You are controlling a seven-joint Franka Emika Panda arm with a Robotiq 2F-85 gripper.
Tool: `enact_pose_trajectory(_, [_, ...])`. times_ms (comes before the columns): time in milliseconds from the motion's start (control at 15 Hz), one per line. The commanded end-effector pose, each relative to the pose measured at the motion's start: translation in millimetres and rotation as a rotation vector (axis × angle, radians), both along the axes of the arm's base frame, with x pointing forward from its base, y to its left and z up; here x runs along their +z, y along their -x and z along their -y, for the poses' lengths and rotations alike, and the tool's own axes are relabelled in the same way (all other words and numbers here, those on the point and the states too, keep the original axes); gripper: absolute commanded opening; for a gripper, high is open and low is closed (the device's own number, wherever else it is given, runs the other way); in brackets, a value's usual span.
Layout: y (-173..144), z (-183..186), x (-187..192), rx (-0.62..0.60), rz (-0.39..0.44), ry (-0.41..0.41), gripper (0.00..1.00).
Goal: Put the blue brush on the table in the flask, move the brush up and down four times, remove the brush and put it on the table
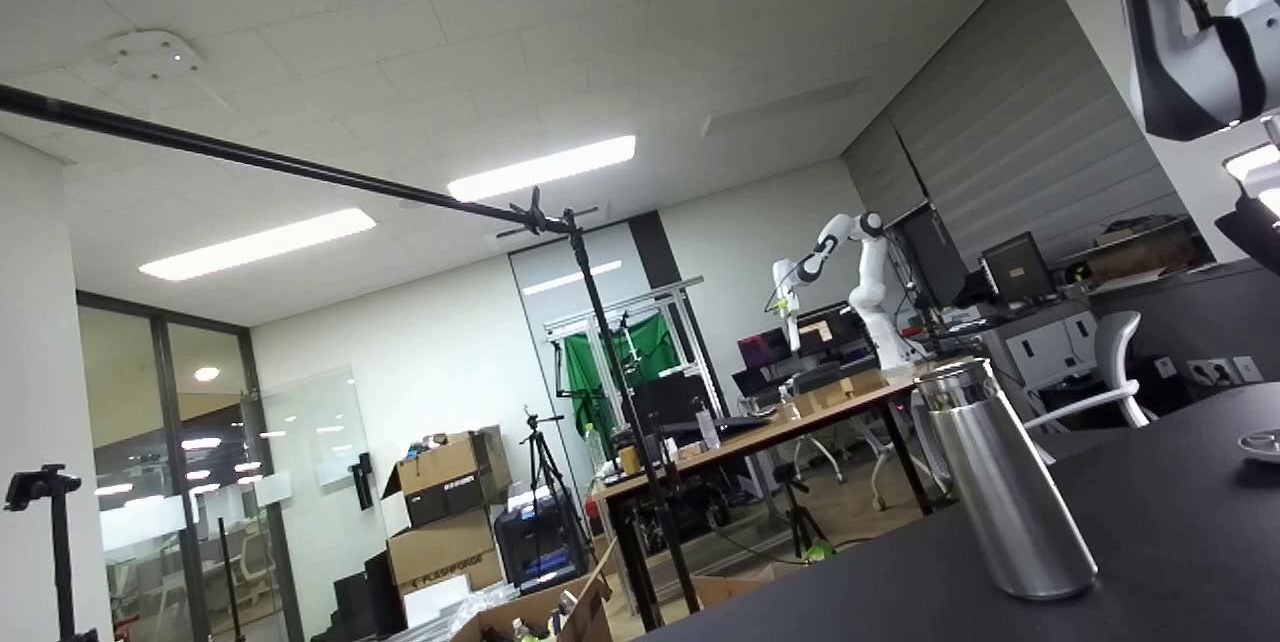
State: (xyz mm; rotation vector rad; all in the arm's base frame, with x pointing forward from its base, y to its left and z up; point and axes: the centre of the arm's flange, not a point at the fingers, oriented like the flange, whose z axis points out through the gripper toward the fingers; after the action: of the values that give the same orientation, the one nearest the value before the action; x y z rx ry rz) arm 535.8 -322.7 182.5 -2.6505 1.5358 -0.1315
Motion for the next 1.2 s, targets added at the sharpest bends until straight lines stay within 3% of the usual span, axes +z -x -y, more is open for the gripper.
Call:
enact_pose_trajectory(0, [-34.2, 7.1, -24.3, -0.074, -0.044, -0.019, 1.00])
enact_pose_trajectory(533, [-29.8, 4.3, -71.4, -0.043, -0.177, -0.108, 1.00])
enact_pose_trajectory(1133, [-28.8, 13.3, -89.9, -0.042, -0.163, -0.072, 1.00])
